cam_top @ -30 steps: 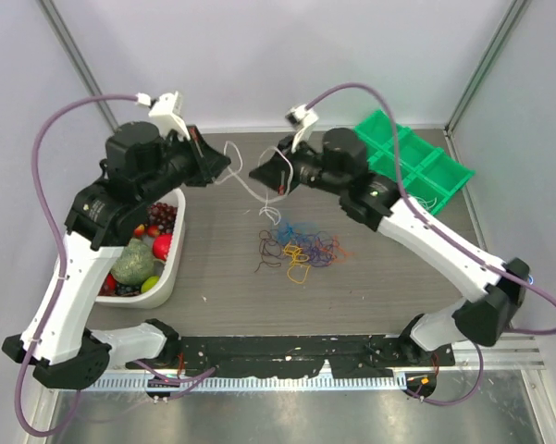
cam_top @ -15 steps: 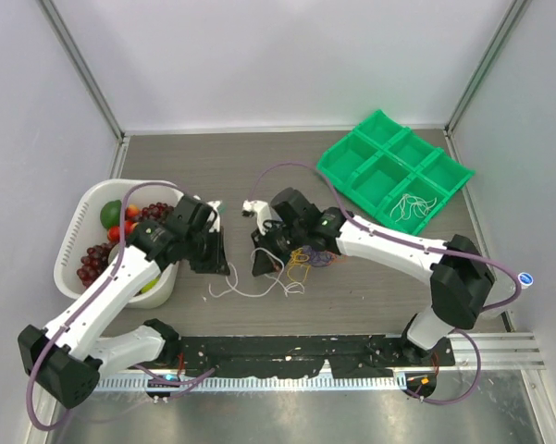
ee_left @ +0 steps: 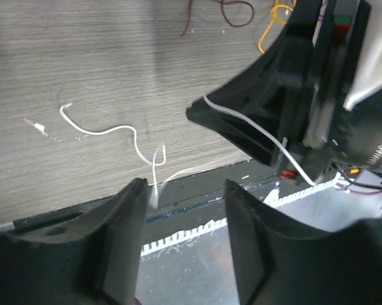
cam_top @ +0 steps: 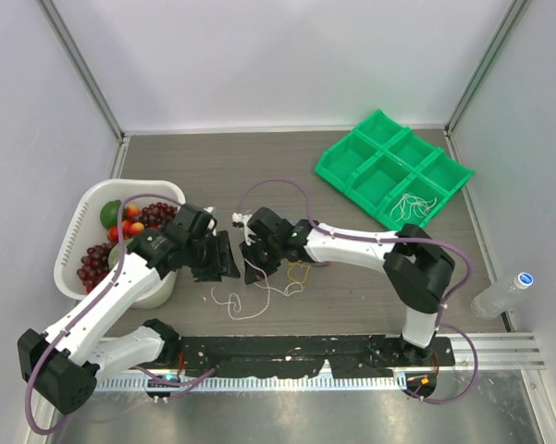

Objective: Untangle the cables

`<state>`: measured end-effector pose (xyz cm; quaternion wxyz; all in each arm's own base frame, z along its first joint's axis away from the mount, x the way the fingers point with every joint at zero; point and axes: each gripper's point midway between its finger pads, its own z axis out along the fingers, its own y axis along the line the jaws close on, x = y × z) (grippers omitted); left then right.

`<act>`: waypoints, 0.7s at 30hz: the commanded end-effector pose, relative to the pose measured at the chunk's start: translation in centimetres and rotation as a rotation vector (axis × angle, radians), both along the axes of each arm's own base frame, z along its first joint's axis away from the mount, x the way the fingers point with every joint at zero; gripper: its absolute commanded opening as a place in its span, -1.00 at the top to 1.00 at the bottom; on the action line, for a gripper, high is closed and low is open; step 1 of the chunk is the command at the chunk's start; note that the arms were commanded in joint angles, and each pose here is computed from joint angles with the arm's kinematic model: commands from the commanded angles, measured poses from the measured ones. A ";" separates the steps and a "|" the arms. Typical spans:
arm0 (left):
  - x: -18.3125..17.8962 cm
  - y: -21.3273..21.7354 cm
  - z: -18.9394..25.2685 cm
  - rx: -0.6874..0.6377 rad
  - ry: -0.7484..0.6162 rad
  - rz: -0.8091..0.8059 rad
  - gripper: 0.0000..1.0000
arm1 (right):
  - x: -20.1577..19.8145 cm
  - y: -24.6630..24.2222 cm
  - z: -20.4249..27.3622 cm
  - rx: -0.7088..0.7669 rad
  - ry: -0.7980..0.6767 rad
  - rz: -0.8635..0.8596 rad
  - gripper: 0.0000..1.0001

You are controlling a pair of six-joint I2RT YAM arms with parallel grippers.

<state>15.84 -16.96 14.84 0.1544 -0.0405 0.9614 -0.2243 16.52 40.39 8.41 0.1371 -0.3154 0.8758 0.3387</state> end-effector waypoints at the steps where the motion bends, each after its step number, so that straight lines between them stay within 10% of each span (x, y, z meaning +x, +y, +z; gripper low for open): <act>1: 0.5 1.6 1.8 0.043 -0.060 0.087 -0.21 | 2.3 2.0 0.2 -0.084 -0.067 -0.110 0.80; 12: -1.8 5.8 12.0 -0.245 -0.527 0.276 -0.25 | 2.0 3.4 -1.9 -0.364 -0.205 -0.176 0.60; 21: -0.8 5.1 14.7 -0.302 -0.602 0.274 -0.26 | 2.0 -1.0 -1.1 -0.489 -0.337 0.021 0.09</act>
